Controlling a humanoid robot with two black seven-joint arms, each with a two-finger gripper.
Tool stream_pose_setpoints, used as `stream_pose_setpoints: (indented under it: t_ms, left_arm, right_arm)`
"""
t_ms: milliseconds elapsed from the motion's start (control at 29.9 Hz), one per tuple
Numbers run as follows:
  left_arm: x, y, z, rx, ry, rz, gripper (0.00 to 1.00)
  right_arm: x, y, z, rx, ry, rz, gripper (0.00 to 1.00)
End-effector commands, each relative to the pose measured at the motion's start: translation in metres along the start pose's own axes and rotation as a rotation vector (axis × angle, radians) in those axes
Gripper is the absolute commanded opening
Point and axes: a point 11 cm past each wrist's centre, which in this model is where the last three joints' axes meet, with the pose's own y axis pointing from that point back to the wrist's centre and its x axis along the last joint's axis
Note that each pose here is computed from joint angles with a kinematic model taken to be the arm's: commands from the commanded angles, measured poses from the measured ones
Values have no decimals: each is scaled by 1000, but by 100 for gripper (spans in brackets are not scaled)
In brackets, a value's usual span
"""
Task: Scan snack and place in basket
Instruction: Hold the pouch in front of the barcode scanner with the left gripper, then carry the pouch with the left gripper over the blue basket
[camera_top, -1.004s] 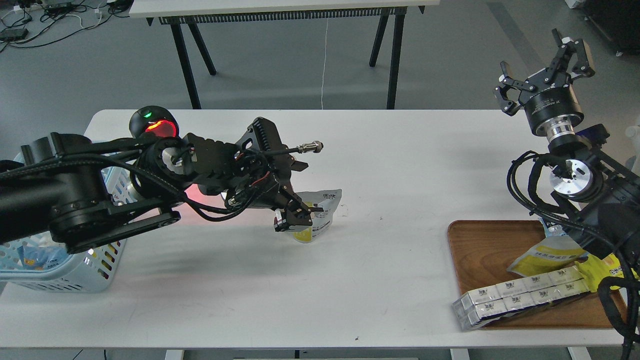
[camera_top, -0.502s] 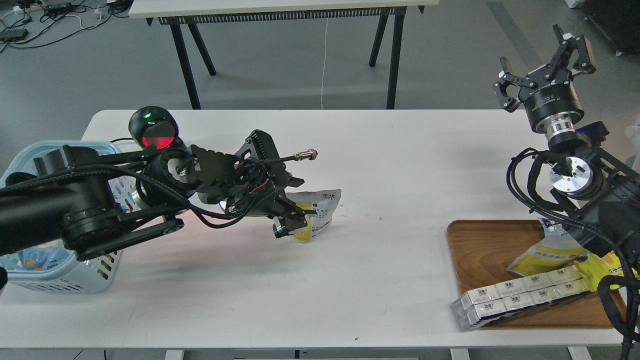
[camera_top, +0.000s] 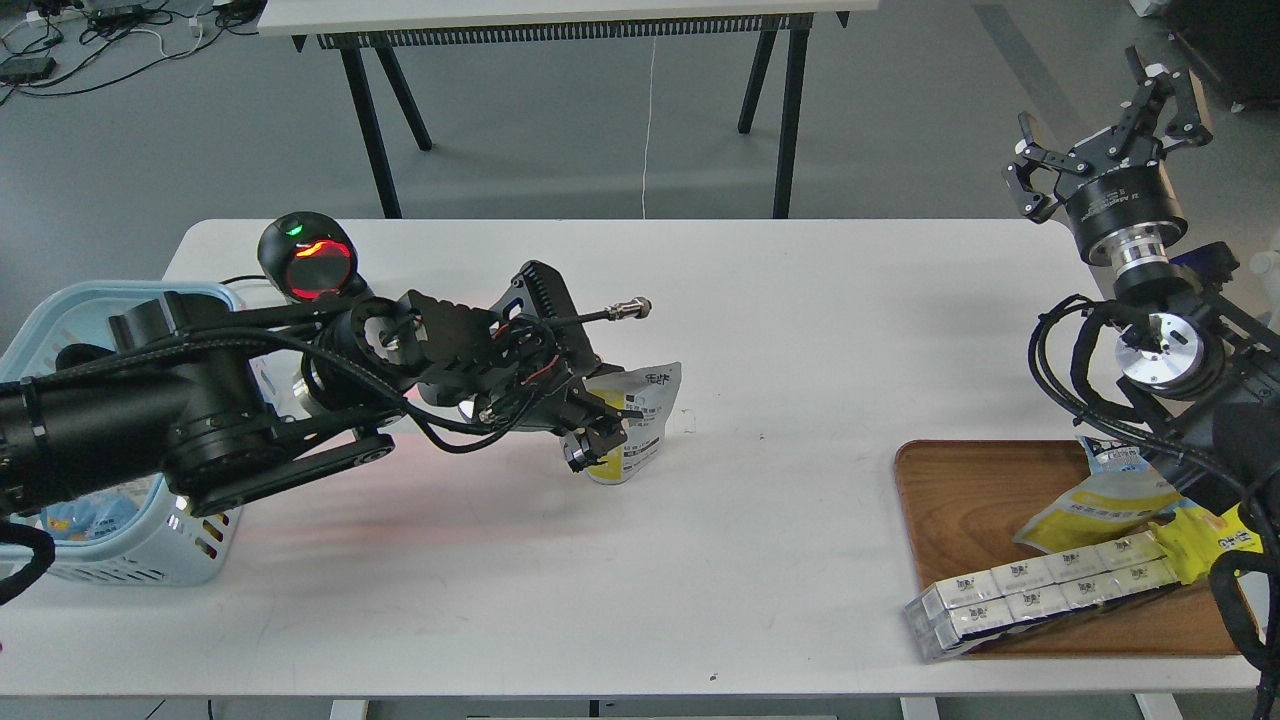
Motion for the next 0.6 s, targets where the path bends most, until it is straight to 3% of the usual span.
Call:
stream_pose_setpoints:
  t_ms: [0, 100, 268, 569]
  left_arm:
    - [-2, 0, -1, 3, 3, -9, 18]
    - [-3, 2, -3, 9, 4, -11, 8]
    - [-3, 6, -7, 17, 6, -8, 1]
    - [-3, 27, -13, -6, 13, 20, 0]
  right_arm:
    - [1, -1, -3, 12, -6, 5, 100]
    - [4, 0, -7, 18, 0, 10, 100]
    - [4, 0, -9, 20, 2, 10, 100]
    - [9, 0, -20, 44, 4, 20, 100]
